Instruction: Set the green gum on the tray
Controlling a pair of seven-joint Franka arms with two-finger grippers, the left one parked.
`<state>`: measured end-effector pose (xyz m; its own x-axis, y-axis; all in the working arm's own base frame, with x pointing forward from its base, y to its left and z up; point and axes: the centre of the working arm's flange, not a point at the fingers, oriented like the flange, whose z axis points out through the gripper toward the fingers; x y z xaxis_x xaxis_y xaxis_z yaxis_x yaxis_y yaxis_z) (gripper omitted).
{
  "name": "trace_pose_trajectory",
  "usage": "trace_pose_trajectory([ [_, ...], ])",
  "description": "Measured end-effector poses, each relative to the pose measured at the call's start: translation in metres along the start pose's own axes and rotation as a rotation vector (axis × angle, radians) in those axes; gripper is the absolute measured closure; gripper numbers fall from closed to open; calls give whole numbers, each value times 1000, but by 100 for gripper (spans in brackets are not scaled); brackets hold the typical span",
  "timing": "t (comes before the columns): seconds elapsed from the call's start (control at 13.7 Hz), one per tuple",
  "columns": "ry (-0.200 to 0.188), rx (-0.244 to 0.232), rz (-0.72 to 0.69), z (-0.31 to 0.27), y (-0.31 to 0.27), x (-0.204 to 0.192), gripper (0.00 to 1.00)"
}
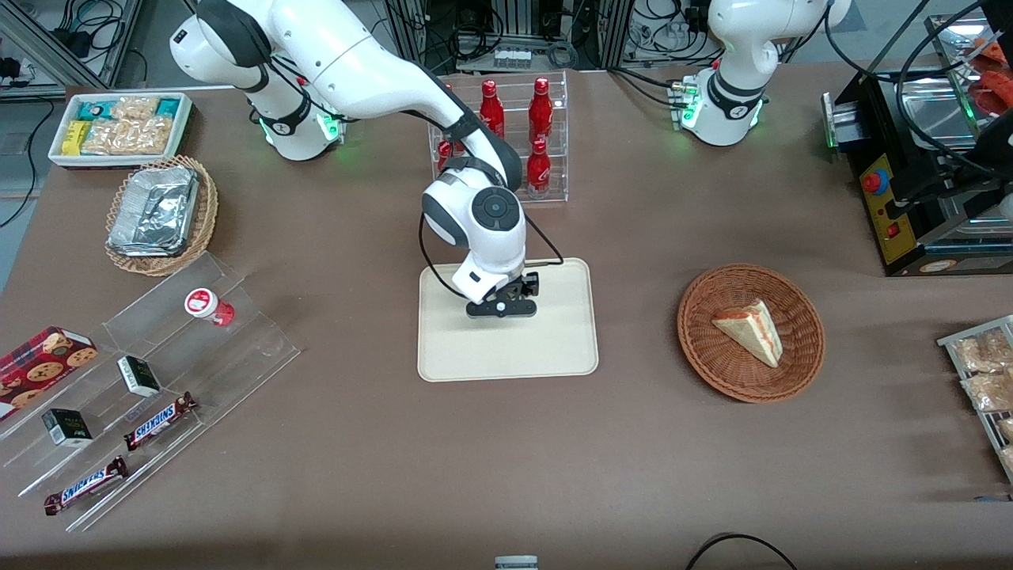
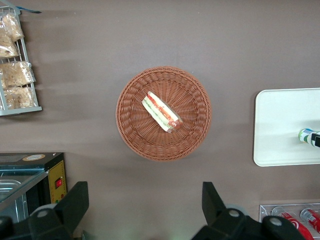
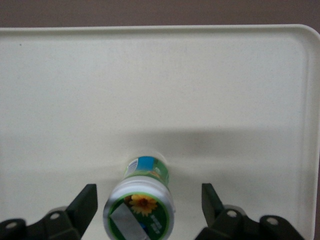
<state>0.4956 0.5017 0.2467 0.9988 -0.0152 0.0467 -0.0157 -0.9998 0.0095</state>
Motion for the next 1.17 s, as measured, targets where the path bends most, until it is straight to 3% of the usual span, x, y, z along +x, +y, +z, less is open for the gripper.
trace_pose_trajectory([
  [0.36,22,18,57,-79,27,32,0],
  [0.8,-34,-22,49,-205,131,65,0],
  [1.17,-93,-35,8,-294,291,92,0],
])
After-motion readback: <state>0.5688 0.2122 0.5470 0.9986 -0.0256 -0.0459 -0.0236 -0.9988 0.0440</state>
